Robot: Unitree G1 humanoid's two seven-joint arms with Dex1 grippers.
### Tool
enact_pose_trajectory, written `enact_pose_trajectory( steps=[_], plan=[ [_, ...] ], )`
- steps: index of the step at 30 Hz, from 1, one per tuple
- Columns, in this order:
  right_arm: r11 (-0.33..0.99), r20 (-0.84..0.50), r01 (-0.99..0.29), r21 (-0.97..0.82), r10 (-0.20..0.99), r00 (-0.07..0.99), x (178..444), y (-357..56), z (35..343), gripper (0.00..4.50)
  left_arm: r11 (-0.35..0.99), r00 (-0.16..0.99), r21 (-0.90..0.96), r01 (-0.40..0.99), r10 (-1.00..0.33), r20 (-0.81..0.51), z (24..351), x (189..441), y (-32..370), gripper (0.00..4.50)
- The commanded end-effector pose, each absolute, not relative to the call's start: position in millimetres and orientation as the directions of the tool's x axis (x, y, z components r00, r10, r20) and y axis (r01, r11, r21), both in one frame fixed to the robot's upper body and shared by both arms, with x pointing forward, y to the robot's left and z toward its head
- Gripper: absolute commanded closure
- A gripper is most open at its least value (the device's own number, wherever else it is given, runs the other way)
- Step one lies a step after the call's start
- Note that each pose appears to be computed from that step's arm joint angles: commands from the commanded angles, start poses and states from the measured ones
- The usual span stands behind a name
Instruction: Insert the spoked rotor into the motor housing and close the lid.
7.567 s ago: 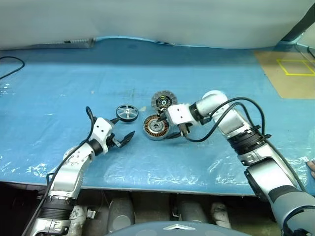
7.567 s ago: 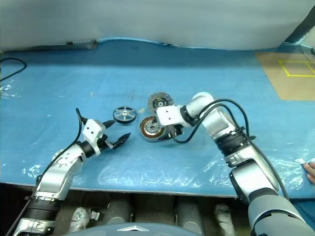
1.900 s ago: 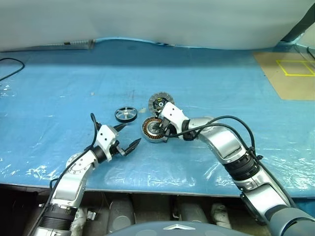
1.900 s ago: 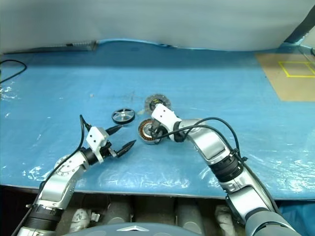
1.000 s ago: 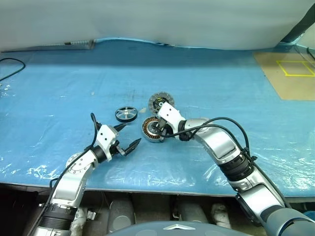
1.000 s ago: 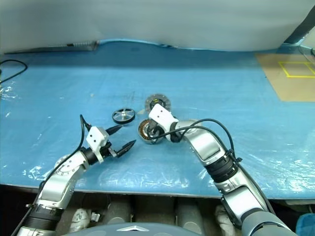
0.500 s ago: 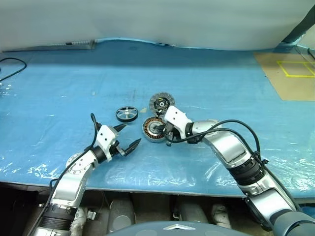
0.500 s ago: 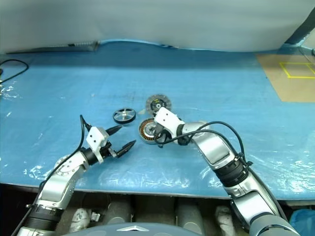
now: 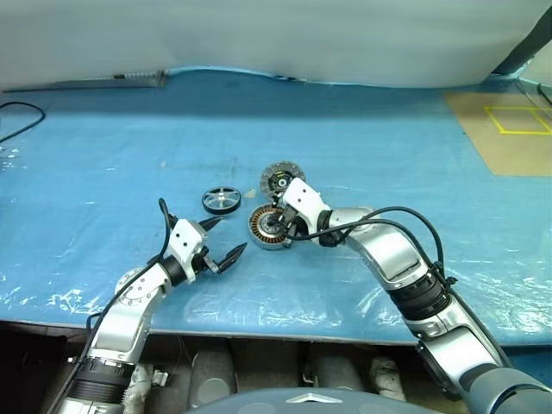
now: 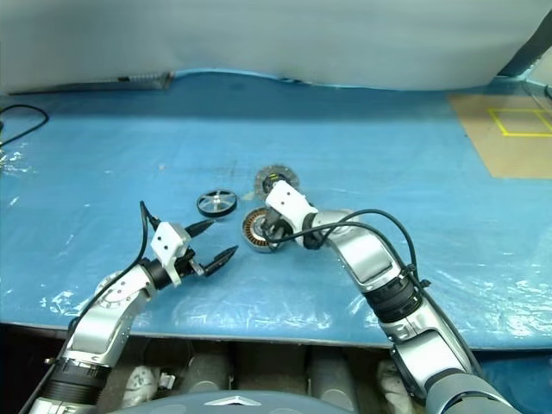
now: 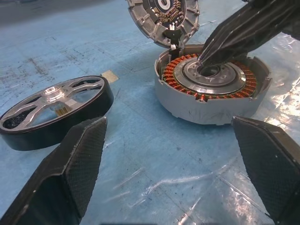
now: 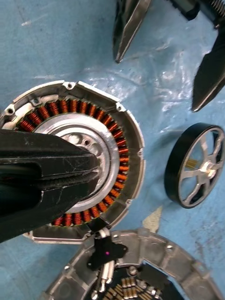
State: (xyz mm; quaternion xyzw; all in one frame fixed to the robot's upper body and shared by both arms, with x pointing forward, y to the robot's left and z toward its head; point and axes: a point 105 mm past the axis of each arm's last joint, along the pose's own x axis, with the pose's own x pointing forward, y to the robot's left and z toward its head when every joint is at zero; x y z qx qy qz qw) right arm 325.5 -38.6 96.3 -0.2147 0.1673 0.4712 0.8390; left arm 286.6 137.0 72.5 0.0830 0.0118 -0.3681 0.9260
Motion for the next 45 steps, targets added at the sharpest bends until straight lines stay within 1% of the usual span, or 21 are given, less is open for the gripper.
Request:
enact_pose_trajectory(
  steps=[1, 7, 12, 18, 29, 45],
  plan=[
    [0.420, -0.518, -0.878, -0.230, 0.711, 0.476, 318, -45, 90, 4.47, 0.710, 0.726, 0.173, 0.683, -0.686, -0.048, 84, 287, 137, 0.00],
    [0.404, -0.538, -0.886, -0.227, 0.707, 0.460, 313, -54, 90, 4.47, 0.710, 0.726, 0.173, 0.682, -0.686, -0.046, 85, 287, 136, 0.00],
    [0.390, -0.529, -0.893, -0.224, 0.721, 0.448, 310, -53, 96, 4.47, 0.709, 0.724, 0.173, 0.684, -0.688, -0.046, 85, 288, 136, 0.00],
    [0.404, -0.531, -0.887, -0.225, 0.713, 0.459, 313, -51, 91, 4.47, 0.707, 0.723, 0.174, 0.685, -0.689, -0.047, 85, 289, 136, 0.00],
    [0.459, -0.484, -0.860, -0.222, 0.714, 0.506, 325, -47, 100, 4.47, 0.705, 0.722, 0.180, 0.686, -0.690, -0.050, 85, 291, 138, 0.00],
    [0.441, -0.423, -0.877, -0.193, 0.769, 0.480, 318, -28, 113, 4.47, 0.698, 0.716, 0.183, 0.692, -0.697, -0.051, 86, 290, 136, 0.00]
  ],
)
